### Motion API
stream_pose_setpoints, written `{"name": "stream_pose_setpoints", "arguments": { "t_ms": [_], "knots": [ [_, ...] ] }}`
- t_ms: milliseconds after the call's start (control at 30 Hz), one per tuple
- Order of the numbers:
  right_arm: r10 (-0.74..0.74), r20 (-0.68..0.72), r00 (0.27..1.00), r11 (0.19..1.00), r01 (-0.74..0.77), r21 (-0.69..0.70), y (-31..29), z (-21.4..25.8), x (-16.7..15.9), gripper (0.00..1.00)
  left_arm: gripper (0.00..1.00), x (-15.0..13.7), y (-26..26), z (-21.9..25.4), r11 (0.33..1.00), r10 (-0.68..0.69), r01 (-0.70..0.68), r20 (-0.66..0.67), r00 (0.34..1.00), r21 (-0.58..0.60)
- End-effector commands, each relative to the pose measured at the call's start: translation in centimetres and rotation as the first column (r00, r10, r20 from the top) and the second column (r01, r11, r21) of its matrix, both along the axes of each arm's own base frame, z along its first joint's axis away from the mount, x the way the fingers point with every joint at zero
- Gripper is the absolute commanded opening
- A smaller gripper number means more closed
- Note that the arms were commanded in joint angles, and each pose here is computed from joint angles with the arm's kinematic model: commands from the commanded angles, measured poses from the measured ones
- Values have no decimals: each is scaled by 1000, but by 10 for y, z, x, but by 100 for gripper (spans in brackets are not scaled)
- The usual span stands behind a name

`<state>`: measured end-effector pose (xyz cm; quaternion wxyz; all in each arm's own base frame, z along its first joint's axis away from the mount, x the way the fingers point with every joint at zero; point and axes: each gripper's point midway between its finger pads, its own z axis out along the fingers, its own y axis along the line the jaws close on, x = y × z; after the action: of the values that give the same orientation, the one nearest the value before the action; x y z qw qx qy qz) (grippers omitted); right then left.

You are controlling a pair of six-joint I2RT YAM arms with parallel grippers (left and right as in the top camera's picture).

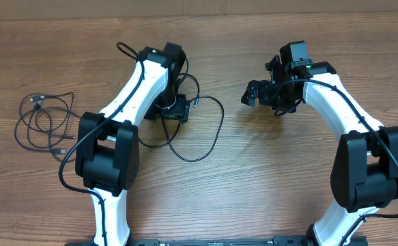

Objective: Untangle cables
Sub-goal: 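Lower the left gripper and grasp the crossing USB-C strands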

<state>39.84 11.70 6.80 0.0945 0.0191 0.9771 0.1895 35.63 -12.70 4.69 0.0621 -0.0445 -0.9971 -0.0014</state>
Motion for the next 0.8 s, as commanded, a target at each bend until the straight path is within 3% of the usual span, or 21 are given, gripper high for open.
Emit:
{"name": "stream_pose_setpoints", "arguments": {
  "t_ms": [0, 233, 500, 767],
  "knots": [
    [0, 24, 1000, 1000, 1, -3, 0, 8, 0, 100, 84, -7, 3, -15, 999, 33, -32, -9, 999, 11],
    [0, 24, 1000, 1000, 1, -3, 0, 8, 0, 100, 87, -5, -3, -48, 999, 35, -34, 36, 999, -32],
    [0, 24, 1000, 1000, 1, -2, 0, 8, 1, 100, 79, -5, -7, -65, 997, 37, -33, 61, 997, -67],
    [0, 24, 1000, 1000, 0, -3, 0, 8, 1, 100, 80, -19, -7, -84, 997, 32, -29, 50, 998, -64]
  ]
}}
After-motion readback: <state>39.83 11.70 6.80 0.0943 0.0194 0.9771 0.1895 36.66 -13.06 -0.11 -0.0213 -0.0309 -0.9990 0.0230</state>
